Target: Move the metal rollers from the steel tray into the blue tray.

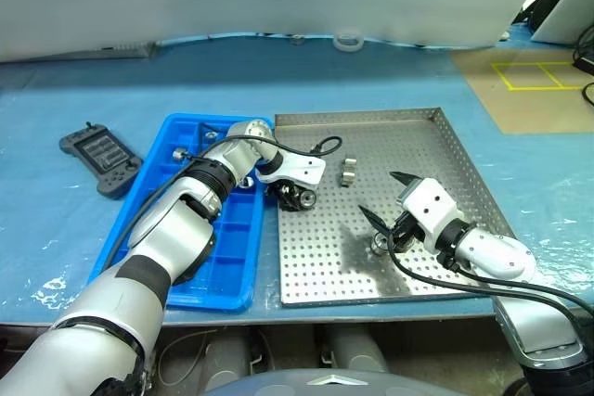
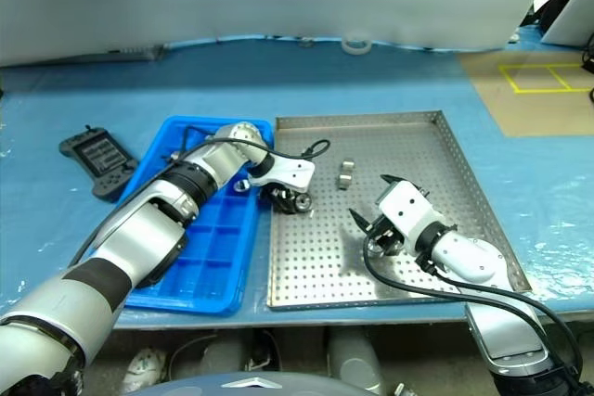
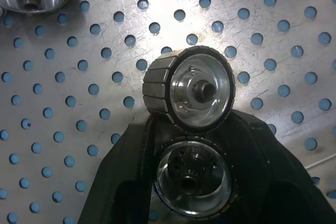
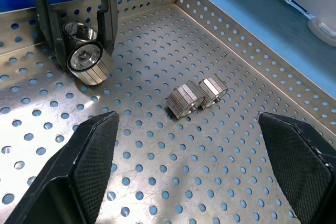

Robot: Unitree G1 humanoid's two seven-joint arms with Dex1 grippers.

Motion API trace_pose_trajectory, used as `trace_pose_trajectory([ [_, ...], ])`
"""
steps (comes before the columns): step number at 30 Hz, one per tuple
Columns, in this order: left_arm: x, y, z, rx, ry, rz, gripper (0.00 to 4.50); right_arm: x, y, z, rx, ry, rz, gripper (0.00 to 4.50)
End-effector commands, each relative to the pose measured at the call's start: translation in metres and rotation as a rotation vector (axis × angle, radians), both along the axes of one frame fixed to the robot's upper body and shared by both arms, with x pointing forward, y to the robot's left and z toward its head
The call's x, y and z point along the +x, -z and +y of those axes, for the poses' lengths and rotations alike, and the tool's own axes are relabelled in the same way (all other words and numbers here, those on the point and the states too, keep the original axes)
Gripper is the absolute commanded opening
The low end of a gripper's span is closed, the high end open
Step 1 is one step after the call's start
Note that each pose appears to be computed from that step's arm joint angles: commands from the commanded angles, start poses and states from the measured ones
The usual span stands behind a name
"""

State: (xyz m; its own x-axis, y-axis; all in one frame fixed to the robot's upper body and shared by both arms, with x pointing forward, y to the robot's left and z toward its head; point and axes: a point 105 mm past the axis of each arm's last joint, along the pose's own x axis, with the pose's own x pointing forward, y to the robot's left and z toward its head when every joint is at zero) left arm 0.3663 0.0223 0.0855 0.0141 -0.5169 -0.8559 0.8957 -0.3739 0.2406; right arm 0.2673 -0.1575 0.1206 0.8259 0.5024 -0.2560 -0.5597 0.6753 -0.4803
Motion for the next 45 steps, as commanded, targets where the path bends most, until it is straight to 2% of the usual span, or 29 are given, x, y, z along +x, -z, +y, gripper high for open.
trace_pose_trajectory([
  [1,0.007,0.013,0.023,0.06,-0.103,0.011,1.74,0.002,-0.008,0.001,0.001,-0.006,-0.041,4.5],
  [6,0.014,-0.008,0.009,-0.073,-0.166,0.035,1.74,0.002,-0.014,0.005,0.014,-0.031,-0.057,4.5],
  [10,0.015,-0.037,-0.019,-0.264,-0.208,0.093,1.74,0.003,-0.031,0.026,-0.042,-0.142,-0.113,4.5],
  [14,0.009,-0.05,-0.033,-0.35,-0.188,0.146,1.74,0.01,-0.039,0.04,-0.07,-0.222,-0.136,4.5],
  [18,0.004,-0.049,-0.031,-0.375,-0.175,0.175,1.74,0.017,-0.039,0.037,-0.134,-0.257,-0.144,4.5],
  [27,-0.007,-0.04,-0.025,-0.396,-0.152,0.203,1.74,0.015,-0.036,0.047,-0.136,-0.328,-0.11,4.5],
  [32,-0.025,-0.054,-0.031,-0.468,-0.048,0.245,1.74,0.01,-0.019,0.044,-0.158,-0.365,-0.017,4.5],
  [45,-0.034,-0.052,-0.037,-0.475,0.0,0.261,1.74,0.005,-0.032,0.054,-0.157,-0.38,-0.031,4.5],
])
